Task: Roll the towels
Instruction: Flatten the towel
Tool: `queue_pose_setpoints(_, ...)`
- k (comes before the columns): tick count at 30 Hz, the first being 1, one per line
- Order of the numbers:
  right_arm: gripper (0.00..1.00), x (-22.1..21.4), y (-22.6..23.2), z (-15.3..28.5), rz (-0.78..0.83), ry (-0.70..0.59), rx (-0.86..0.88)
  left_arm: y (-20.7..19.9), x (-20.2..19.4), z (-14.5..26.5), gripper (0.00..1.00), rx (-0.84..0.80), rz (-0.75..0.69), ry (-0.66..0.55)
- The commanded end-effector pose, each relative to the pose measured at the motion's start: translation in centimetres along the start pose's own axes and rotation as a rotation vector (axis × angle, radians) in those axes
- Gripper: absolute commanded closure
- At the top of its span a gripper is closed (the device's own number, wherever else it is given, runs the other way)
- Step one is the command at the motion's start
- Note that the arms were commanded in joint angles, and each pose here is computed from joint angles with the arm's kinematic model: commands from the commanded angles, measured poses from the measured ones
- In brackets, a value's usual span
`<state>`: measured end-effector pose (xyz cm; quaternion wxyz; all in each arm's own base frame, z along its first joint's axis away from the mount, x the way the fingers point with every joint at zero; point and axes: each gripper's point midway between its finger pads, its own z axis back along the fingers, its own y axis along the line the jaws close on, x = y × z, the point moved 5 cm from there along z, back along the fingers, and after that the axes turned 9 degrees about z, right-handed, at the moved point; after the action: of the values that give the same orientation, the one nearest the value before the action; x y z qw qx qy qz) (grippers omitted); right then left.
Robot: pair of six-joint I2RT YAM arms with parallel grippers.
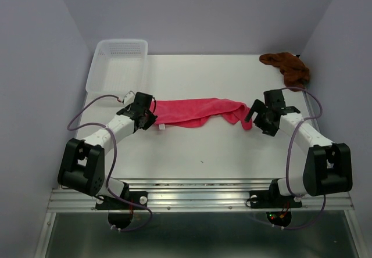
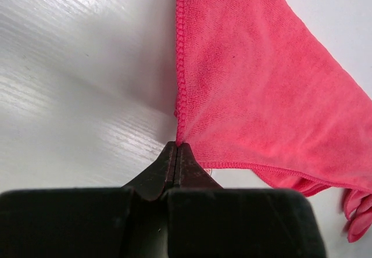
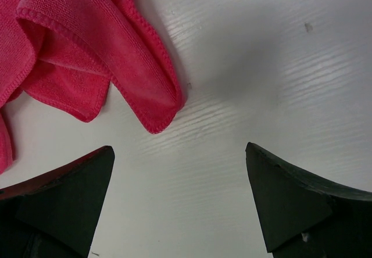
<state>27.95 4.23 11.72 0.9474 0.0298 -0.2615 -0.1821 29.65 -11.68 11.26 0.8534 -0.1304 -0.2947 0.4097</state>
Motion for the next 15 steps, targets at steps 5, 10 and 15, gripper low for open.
queue_pose_setpoints(5,0.03,-0.2,1.9,-1.6,-0.155,0.029,0.081,0.4,0.4,1.3,1.00,-0.021,-0.025,-0.024)
queue_pose_setpoints(10,0.14,-0.4,2.0,-2.4,-0.189,0.034,0.080,0.3,0.4,1.4,1.00,-0.021,-0.028,-0.024)
queue_pose_setpoints(15,0.28,-0.4,2.1,-3.0,-0.220,0.023,0.080,0.4,0.4,1.3,1.00,-0.018,-0.030,-0.021)
